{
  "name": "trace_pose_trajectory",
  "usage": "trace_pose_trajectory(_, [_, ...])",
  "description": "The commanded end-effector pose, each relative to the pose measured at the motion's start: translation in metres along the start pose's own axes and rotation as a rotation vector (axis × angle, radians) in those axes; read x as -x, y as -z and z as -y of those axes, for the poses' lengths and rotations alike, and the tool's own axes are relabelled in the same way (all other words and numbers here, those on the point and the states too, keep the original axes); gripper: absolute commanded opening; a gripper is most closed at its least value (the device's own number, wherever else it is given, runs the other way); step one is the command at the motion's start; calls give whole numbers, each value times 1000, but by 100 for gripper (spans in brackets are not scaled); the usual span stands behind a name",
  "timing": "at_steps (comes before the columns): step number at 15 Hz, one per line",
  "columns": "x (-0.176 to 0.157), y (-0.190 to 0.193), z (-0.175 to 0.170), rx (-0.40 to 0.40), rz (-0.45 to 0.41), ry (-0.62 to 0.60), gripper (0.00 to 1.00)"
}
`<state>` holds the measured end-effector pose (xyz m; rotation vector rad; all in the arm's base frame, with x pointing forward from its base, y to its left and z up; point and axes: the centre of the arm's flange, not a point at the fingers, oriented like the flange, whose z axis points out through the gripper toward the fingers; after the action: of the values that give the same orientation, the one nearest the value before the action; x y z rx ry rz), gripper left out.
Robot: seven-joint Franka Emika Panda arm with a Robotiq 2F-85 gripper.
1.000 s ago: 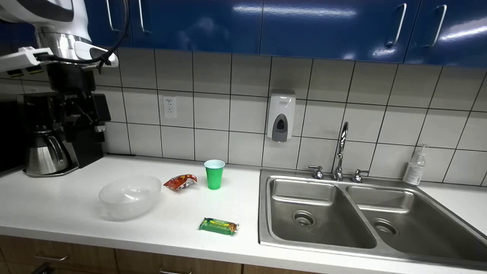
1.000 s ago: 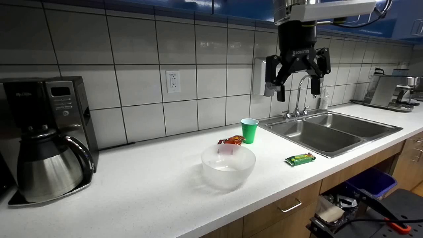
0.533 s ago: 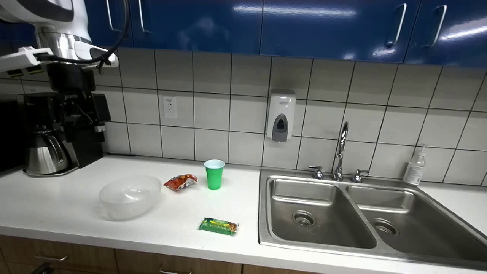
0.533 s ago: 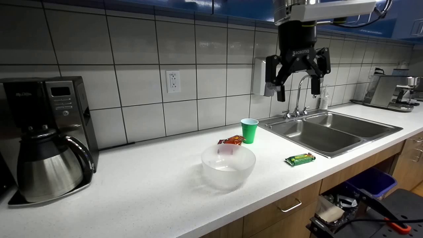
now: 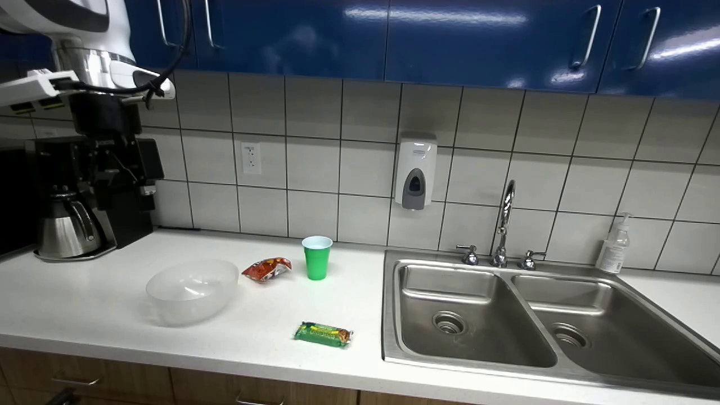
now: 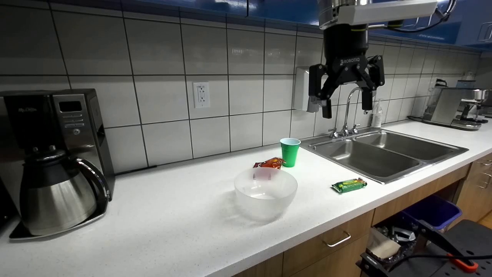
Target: Put the candy bar in the bowl
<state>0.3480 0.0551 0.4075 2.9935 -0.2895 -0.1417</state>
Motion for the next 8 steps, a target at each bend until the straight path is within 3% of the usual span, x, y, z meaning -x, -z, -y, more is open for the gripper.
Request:
trace_pose_trajectory(1, [0,0,0,0,0,0,100])
trace_pose_trajectory(8, [-6,-8,3,18,-11,0,100])
